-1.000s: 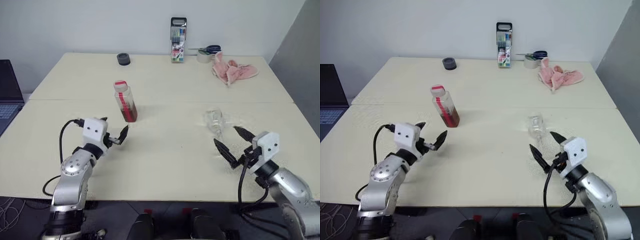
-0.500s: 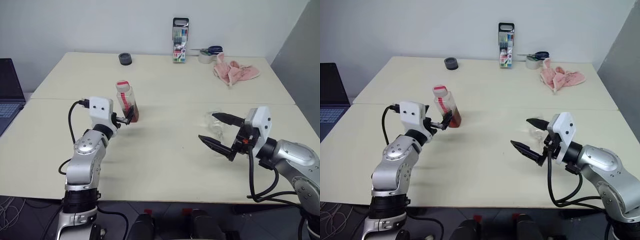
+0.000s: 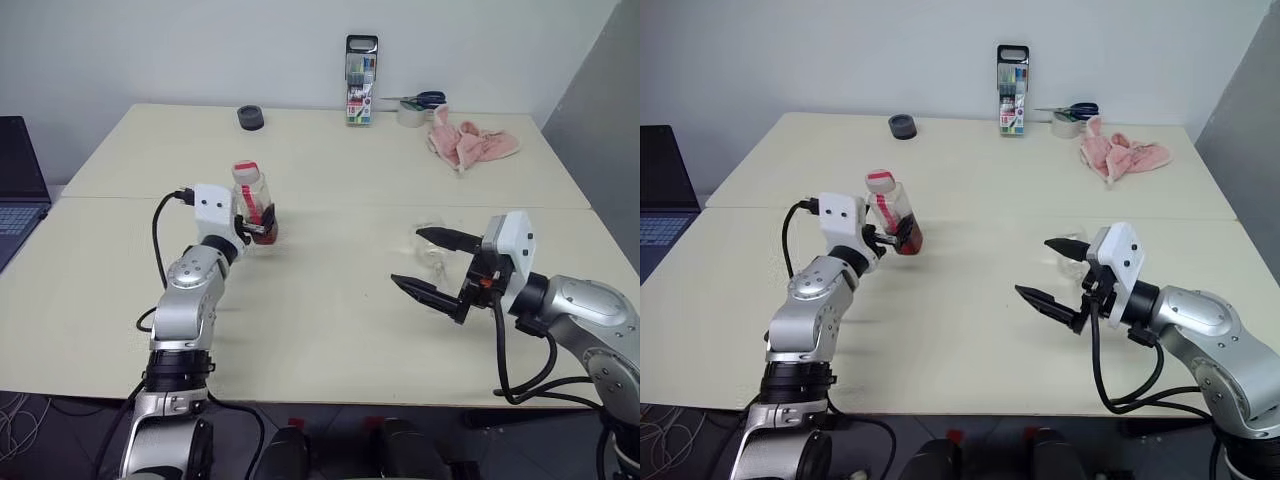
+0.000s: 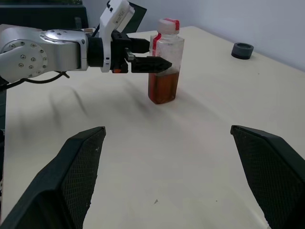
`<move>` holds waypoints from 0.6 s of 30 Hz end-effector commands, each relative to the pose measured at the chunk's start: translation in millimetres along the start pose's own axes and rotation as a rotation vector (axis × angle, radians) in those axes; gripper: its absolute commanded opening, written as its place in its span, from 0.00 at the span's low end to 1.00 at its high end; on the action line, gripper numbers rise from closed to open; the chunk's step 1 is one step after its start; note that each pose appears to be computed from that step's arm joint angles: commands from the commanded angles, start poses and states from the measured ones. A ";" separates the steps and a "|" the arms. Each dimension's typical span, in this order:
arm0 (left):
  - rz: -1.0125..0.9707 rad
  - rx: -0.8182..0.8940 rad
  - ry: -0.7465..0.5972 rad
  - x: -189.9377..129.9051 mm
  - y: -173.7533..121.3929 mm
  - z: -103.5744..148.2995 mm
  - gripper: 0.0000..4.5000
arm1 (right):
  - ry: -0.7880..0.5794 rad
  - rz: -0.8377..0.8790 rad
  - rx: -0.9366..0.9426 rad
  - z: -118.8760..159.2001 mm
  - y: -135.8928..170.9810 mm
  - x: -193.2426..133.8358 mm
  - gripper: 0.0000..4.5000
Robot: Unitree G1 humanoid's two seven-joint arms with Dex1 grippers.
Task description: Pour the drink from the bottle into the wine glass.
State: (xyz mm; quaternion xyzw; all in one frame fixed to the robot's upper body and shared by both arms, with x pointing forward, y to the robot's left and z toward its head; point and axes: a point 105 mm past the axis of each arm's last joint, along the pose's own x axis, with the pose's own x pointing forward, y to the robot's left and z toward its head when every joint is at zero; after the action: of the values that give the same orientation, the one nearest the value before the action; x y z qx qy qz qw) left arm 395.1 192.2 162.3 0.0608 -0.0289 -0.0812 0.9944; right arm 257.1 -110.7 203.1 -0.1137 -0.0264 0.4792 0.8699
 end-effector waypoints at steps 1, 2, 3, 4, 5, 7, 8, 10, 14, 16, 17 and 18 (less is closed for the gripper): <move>-0.005 0.017 -0.069 8.5 -1.2 17.7 1.00 | -0.031 0.013 -0.039 9.5 3.2 -1.8 1.00; -0.001 0.017 -0.075 10.7 -0.9 18.8 1.00 | -0.034 0.014 -0.037 9.8 3.2 -1.5 1.00; 0.002 0.017 -0.080 12.2 -0.7 19.5 1.00 | -0.036 0.014 -0.035 10.1 3.2 -1.3 1.00; 0.010 0.018 -0.084 14.1 0.0 20.2 1.00 | -0.039 0.018 -0.032 10.4 3.6 -0.8 1.00; 0.016 0.019 -0.087 15.4 0.5 20.7 1.00 | -0.041 0.020 -0.030 10.8 3.8 -0.5 1.00; 0.022 0.023 -0.086 19.0 0.4 20.4 1.00 | -0.045 0.037 -0.023 11.5 5.8 1.2 1.00; 0.022 0.025 -0.086 19.9 0.3 20.3 1.00 | -0.045 0.041 -0.022 11.7 6.3 1.6 1.00; 0.011 0.020 -0.090 24.3 -3.6 21.5 1.00 | -0.054 0.064 -0.016 13.5 9.5 5.6 1.00; -0.003 0.009 -0.101 27.4 -8.3 23.3 1.00 | -0.057 0.078 -0.015 14.9 11.1 8.6 1.00; -0.001 0.007 -0.104 27.8 -8.5 24.1 1.00 | -0.056 0.082 -0.016 14.9 11.2 9.1 1.00; -0.001 0.006 -0.106 27.9 -8.4 24.4 1.00 | -0.055 0.084 -0.016 14.9 11.3 9.1 1.00; 0.000 0.008 -0.109 28.2 -8.2 25.1 1.00 | -0.055 0.086 -0.016 14.6 11.5 9.4 1.00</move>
State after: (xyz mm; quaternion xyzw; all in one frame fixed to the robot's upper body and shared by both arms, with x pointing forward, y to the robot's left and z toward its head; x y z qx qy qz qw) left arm 418.5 178.9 167.8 0.0535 -0.0498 -0.0861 0.9936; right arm 253.9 -97.1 206.4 -0.1045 -0.0337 0.5102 0.8530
